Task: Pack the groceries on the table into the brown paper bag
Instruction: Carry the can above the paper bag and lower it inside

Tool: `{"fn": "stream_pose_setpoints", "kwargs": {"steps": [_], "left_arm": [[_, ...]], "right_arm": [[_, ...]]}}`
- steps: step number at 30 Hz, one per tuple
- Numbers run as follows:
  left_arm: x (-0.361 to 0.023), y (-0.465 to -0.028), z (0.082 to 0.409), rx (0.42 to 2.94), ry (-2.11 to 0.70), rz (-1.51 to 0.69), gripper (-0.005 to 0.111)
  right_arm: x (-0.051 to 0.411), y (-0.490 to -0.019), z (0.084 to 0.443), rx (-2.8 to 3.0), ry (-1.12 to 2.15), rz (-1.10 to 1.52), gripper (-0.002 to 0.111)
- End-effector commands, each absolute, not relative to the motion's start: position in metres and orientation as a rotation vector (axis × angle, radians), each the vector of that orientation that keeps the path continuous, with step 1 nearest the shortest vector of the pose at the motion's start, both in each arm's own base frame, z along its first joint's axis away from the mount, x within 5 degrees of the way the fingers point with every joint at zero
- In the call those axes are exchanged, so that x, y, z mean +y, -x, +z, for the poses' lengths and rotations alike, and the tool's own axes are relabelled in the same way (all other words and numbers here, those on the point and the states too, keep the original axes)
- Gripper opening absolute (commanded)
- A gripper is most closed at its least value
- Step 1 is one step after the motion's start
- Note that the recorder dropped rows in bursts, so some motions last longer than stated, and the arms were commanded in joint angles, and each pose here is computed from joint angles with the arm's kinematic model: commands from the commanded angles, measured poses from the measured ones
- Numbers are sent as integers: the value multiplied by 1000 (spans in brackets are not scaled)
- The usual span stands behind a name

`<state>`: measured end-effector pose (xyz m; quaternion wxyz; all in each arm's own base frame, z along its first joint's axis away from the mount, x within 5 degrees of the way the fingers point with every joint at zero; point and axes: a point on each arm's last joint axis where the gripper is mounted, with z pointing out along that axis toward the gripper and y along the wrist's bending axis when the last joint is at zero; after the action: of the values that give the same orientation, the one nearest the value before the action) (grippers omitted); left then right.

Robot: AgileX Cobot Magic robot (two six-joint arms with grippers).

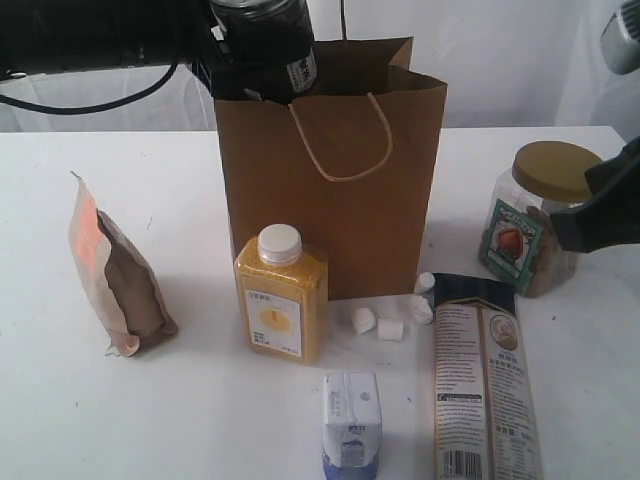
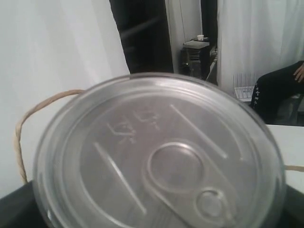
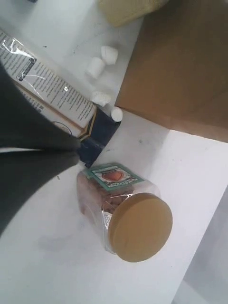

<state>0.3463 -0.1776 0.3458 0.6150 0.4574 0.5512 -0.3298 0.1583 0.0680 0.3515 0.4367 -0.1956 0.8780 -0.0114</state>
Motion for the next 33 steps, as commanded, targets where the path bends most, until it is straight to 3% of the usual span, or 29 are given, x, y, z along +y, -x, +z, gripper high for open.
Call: {"fn": "stream_pose_setpoints", "kwargs": {"steps": [1,5,10,19,27,33], "left_arm": [[-177,-344,358,1148,-1078,-702,57],[-178,-343,356,1151,-1096,-696,60],[-178,-343,352,1214,-1102,-711,77],[-177,-346,352,1243,-1079,-698,74],[-176,-349,353,1240,-1053,-677,52],[-175,-357,346,1361,-954,-716,59]], "right_arm": [[67,-158,352,2185,473,-24,0],[67,-159,352,2182,471,-21,0],[68,-159,353,2169,472,-14,0],[71,-161,357,2111,476,18,0],[73,-161,357,2119,467,44,0],[73,-161,356,2123,464,54,0]]}}
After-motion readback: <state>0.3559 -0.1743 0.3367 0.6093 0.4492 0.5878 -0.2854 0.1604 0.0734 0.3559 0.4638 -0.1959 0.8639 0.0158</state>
